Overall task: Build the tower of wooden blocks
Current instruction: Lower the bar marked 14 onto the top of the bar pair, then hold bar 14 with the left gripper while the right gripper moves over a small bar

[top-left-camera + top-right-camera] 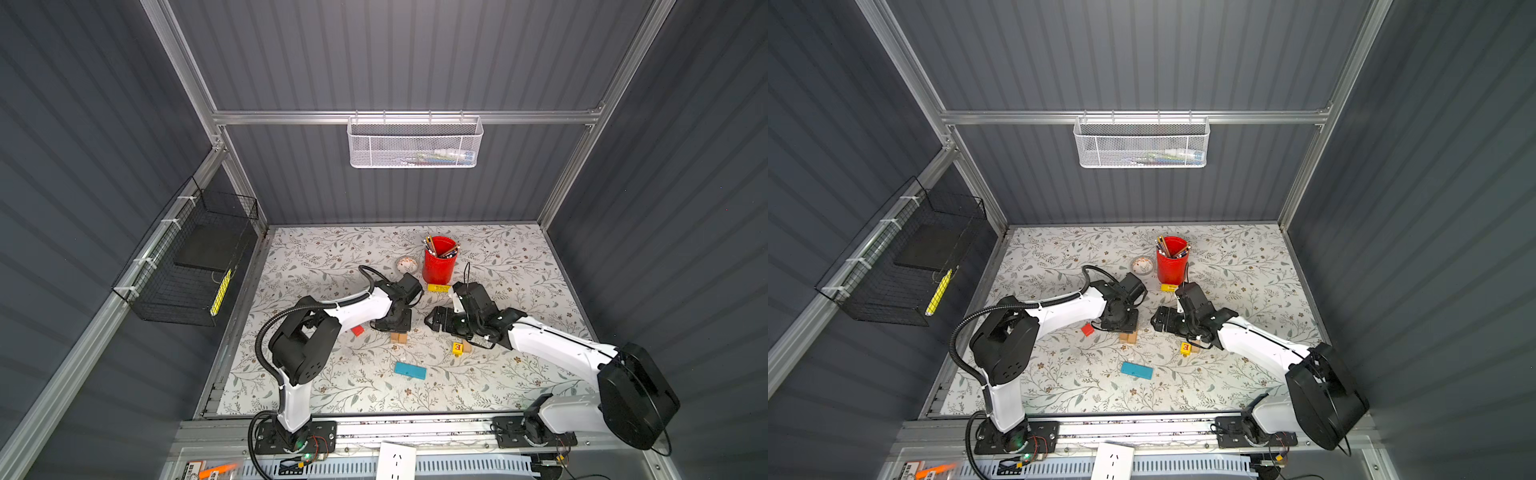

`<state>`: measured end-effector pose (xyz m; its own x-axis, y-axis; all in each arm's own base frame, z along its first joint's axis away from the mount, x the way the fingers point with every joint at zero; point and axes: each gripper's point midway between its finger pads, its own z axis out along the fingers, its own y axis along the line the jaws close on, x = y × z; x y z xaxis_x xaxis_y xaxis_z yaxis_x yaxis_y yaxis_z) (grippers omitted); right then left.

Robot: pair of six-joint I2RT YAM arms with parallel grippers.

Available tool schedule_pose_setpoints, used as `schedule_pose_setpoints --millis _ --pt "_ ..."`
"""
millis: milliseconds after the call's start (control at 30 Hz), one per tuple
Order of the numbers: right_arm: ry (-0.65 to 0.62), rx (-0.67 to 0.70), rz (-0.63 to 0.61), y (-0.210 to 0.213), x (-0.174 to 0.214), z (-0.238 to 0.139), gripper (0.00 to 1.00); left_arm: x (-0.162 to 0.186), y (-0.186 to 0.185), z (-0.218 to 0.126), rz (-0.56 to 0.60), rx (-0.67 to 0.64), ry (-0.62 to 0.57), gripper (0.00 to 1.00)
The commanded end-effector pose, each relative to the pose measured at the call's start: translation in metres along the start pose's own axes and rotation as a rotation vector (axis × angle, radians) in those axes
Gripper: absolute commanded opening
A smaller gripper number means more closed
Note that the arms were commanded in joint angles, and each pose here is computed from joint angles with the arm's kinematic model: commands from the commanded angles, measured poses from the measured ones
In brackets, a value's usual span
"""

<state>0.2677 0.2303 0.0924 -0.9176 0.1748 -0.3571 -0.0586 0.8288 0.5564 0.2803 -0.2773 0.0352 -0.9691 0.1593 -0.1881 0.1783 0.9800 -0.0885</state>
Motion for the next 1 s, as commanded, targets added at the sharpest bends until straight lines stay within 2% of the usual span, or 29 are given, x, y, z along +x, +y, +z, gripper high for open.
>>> schedule_pose_setpoints --millis 0,200,567,967 --pt "-0.016 -0.013 -0.007 0.002 -0.003 -0.005 0.89 0.002 0.002 -0.010 -0.011 0.013 0.003 0.38" --pt "-0.019 -0.015 -0.010 0.003 -0.004 -0.006 0.89 -0.001 0.000 -0.018 -0.014 0.023 -0.014 0.39" --pt "-0.018 0.048 -0.027 -0.005 -0.004 -0.019 0.90 -0.009 0.000 -0.055 -0.043 0.075 -0.111 0.52" --pt "0.033 0.365 -0.014 -0.072 0.021 -0.046 0.91 -0.006 0.007 -0.088 -0.011 0.166 -0.282 0.68"
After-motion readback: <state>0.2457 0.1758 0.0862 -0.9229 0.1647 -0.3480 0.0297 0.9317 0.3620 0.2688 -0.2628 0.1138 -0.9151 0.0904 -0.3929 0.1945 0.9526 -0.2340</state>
